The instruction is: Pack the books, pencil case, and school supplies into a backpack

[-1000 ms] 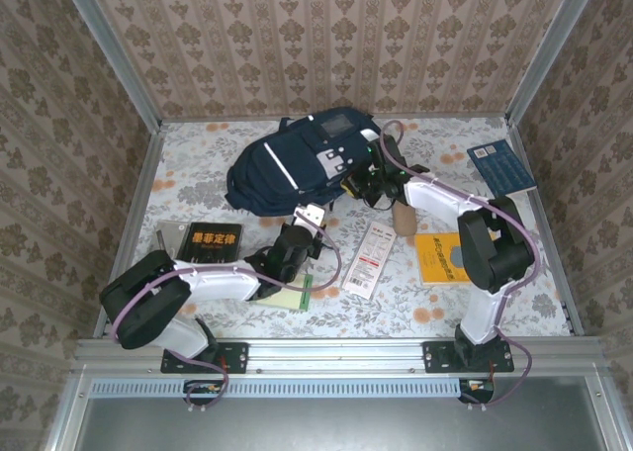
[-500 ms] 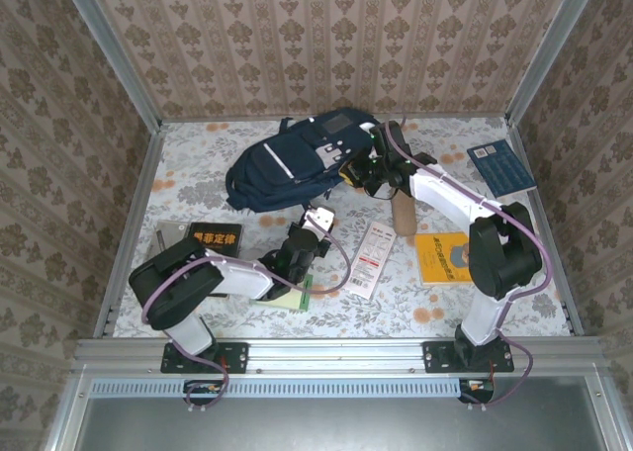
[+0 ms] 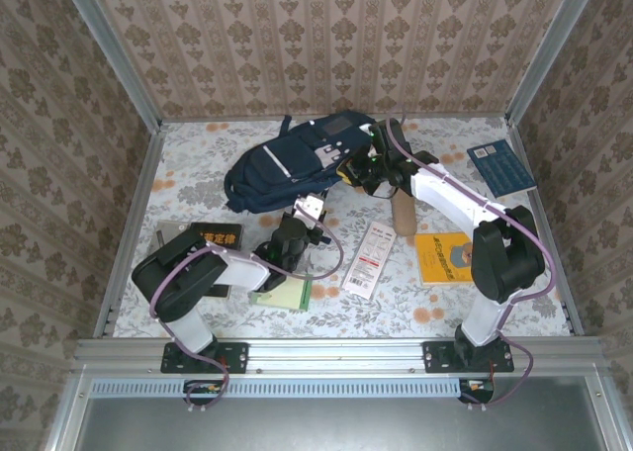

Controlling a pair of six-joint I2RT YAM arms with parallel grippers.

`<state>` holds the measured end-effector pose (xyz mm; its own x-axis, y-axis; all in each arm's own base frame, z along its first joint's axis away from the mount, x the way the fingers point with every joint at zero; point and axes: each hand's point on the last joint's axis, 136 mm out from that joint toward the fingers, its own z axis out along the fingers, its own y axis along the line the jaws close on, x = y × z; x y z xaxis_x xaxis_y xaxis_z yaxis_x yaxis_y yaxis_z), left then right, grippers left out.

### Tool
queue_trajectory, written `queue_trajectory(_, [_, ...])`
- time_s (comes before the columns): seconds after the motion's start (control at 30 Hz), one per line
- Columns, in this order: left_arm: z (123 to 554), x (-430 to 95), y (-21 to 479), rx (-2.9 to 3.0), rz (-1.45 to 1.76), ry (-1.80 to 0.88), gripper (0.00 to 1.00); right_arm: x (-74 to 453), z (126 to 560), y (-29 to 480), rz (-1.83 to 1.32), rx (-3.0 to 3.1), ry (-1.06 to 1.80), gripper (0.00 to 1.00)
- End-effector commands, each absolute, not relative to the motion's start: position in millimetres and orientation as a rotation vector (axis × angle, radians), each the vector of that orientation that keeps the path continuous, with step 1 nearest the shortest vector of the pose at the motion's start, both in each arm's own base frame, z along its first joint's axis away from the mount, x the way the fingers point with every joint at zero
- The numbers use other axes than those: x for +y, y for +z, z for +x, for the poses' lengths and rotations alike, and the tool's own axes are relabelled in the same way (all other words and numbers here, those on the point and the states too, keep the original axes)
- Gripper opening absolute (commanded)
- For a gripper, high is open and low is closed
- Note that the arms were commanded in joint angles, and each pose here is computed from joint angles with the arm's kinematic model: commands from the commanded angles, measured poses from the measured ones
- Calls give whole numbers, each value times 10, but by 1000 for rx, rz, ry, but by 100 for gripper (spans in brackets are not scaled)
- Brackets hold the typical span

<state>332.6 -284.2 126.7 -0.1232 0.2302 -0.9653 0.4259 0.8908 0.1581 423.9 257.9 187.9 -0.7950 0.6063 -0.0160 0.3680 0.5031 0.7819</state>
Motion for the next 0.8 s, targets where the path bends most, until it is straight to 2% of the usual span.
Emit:
queue_trajectory(0.0, [3405, -2935, 1370, 1680, 491, -239, 34, 2748, 4182, 2475, 700, 2365, 1344, 0])
queue_trajectory(0.77, [3724, -2965, 1596, 1613, 460, -219, 32, 2844, 4136, 2382, 697, 2389, 1367, 0])
